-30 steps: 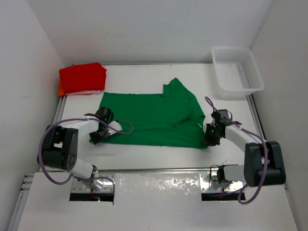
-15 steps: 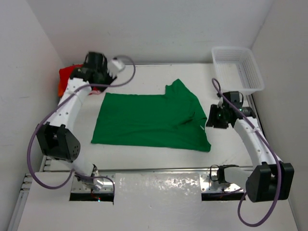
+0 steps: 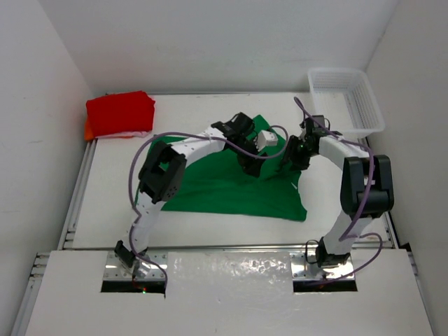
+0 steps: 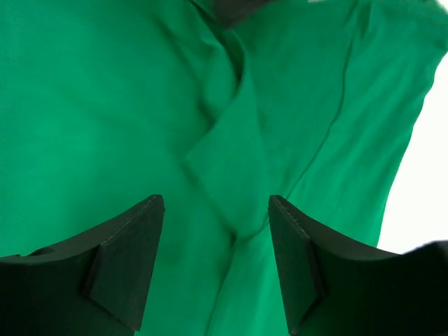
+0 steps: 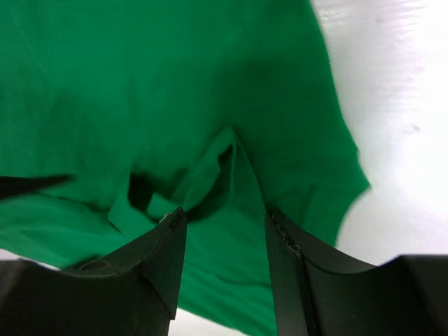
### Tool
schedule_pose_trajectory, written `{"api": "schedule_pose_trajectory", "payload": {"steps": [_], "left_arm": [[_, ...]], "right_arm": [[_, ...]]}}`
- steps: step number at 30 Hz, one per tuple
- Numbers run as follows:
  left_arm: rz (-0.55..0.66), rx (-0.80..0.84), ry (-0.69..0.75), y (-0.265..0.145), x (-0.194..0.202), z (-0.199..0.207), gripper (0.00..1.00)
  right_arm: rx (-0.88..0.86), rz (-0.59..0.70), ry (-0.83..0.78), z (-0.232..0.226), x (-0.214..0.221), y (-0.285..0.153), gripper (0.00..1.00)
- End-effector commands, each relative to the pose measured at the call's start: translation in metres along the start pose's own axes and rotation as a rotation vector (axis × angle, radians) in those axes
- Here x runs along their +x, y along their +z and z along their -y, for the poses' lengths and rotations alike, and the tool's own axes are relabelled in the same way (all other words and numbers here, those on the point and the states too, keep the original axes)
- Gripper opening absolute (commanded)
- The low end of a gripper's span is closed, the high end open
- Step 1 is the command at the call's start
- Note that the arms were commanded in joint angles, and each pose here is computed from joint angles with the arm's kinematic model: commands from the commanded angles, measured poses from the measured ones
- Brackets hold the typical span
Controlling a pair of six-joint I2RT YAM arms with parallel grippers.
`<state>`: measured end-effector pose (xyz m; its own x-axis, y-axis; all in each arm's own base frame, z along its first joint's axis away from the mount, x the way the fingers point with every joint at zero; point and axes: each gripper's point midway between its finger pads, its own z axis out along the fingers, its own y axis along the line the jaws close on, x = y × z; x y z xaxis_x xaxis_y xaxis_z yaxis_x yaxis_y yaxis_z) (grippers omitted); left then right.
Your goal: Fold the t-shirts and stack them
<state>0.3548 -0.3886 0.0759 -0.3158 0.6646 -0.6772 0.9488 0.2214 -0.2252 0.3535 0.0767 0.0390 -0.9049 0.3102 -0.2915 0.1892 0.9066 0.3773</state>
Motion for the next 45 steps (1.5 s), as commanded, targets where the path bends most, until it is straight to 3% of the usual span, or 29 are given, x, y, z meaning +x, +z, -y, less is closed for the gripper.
{"api": "schedule_pose_trajectory", "payload": {"steps": [1, 5, 13, 16, 17, 19, 22, 25, 26, 31, 35, 41, 45], "left_arm": [[0.125, 0.081, 0.040, 0.004, -0.041, 0.012, 0.60], [0.128, 0.065, -0.022, 0.028, -0.036, 0.004, 0.61], [0.137, 0.046, -0.037, 0.037, -0.036, -0.005, 0.63], [0.118, 0.085, -0.067, 0.045, -0.026, 0.000, 0.58], [0.110, 0.096, -0.071, 0.047, -0.023, 0.003, 0.54], [0.087, 0.119, -0.074, 0.051, -0.015, 0.007, 0.48], [0.073, 0.152, -0.069, 0.049, -0.012, 0.014, 0.31], [0.072, 0.187, -0.057, 0.044, -0.016, 0.024, 0.04], [0.068, 0.198, -0.049, 0.043, -0.017, 0.029, 0.00], [0.049, 0.351, 0.012, 0.022, -0.024, 0.071, 0.00], [-0.004, 0.425, 0.089, 0.001, -0.022, 0.095, 0.20], [-0.191, 0.524, 0.174, -0.022, 0.032, 0.121, 0.26], [-0.243, 0.496, 0.215, -0.032, 0.048, 0.120, 0.26]], "right_arm": [[-0.097, 0.066, 0.032, -0.021, -0.026, 0.008, 0.47], [-0.065, 0.047, 0.032, -0.012, -0.023, 0.022, 0.48], [-0.041, 0.041, 0.040, -0.004, -0.022, 0.035, 0.52], [-0.042, 0.034, 0.044, -0.002, -0.019, 0.039, 0.47], [-0.043, 0.038, 0.043, -0.002, -0.020, 0.040, 0.42], [-0.033, 0.041, 0.039, 0.000, -0.021, 0.040, 0.24], [-0.019, 0.042, 0.021, 0.002, -0.020, 0.037, 0.06], [0.001, 0.047, -0.009, 0.007, -0.015, 0.030, 0.00], [-0.001, 0.057, -0.024, 0.006, -0.015, 0.024, 0.00], [0.000, 0.043, -0.103, 0.014, 0.002, 0.017, 0.00], [0.023, 0.045, -0.118, 0.020, 0.008, 0.016, 0.00], [0.014, 0.064, -0.131, 0.018, 0.008, 0.010, 0.00], [0.006, 0.075, -0.137, 0.016, 0.009, 0.004, 0.00]]}}
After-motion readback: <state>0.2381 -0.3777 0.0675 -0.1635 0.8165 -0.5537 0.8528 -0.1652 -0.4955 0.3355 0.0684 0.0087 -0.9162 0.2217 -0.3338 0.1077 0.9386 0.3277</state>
